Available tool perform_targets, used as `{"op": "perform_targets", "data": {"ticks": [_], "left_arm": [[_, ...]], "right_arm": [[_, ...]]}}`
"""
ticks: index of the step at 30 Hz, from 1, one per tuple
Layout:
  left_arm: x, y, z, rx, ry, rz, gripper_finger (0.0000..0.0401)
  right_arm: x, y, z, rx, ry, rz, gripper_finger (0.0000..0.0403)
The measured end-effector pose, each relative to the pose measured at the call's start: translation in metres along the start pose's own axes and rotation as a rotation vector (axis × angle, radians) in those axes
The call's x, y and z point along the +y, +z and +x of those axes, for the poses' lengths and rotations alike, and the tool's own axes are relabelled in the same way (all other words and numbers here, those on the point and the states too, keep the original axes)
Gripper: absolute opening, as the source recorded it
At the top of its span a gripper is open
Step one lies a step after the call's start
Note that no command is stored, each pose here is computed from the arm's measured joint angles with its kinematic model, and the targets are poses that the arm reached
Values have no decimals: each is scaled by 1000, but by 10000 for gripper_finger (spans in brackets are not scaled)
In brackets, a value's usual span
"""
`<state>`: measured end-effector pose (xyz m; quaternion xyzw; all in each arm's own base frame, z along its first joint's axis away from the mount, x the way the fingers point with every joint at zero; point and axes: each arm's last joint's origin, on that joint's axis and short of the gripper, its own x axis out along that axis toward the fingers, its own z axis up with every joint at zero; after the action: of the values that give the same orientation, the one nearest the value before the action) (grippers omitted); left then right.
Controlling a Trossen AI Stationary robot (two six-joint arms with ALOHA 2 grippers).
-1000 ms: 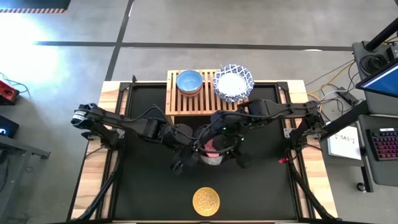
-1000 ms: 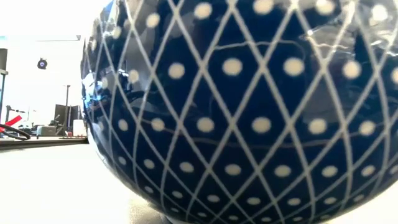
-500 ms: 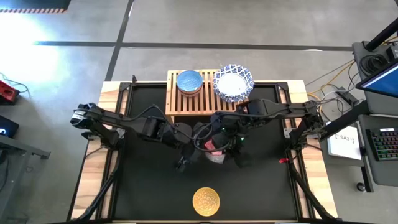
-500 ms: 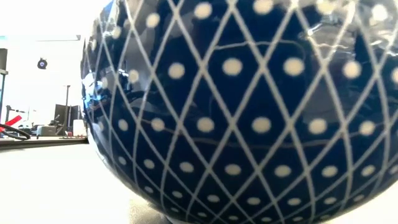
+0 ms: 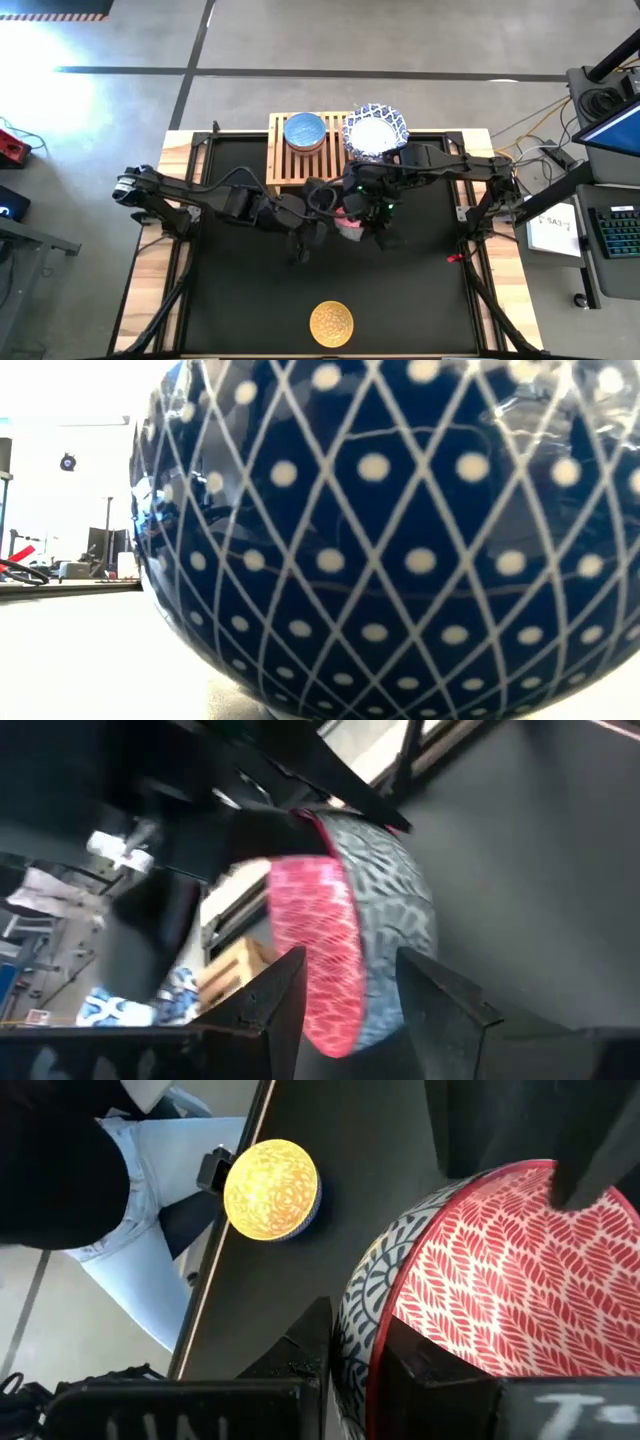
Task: Place and stack bowls onto a shelf
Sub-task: Stack the gray patterned bowl on the orange patterned bowl on the shelf
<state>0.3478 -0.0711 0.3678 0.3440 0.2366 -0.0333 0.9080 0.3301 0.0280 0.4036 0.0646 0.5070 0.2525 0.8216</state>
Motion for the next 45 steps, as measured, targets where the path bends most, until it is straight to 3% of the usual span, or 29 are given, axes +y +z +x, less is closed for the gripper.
{"op": "perform_targets", "data": {"ticks": [4,11,18,22,27,30,36,45], "left_arm": [[6,3,-6,34,21,3,138],[15,-5,-20,290,166,30,138],[17,-11,-38,393,149,-132,138],[18,-15,-43,435,208,-216,138],[18,-22,-50,519,299,-264,138],[18,-27,-55,553,352,-335,138],[19,-29,-62,561,388,-434,138],[20,-28,-69,537,405,-497,138]], "right_arm": [[-3,-3,-3,16,-34,5,33],[-13,-5,-13,24,-251,-64,33],[-38,7,-27,-62,-569,-189,34],[-56,15,-41,-175,-641,-246,34],[-80,18,-60,-279,-729,-227,34],[-95,18,-68,-323,-762,-215,34],[-118,25,-66,-405,-699,-259,34],[-154,33,-45,-367,-740,-329,34]]}}
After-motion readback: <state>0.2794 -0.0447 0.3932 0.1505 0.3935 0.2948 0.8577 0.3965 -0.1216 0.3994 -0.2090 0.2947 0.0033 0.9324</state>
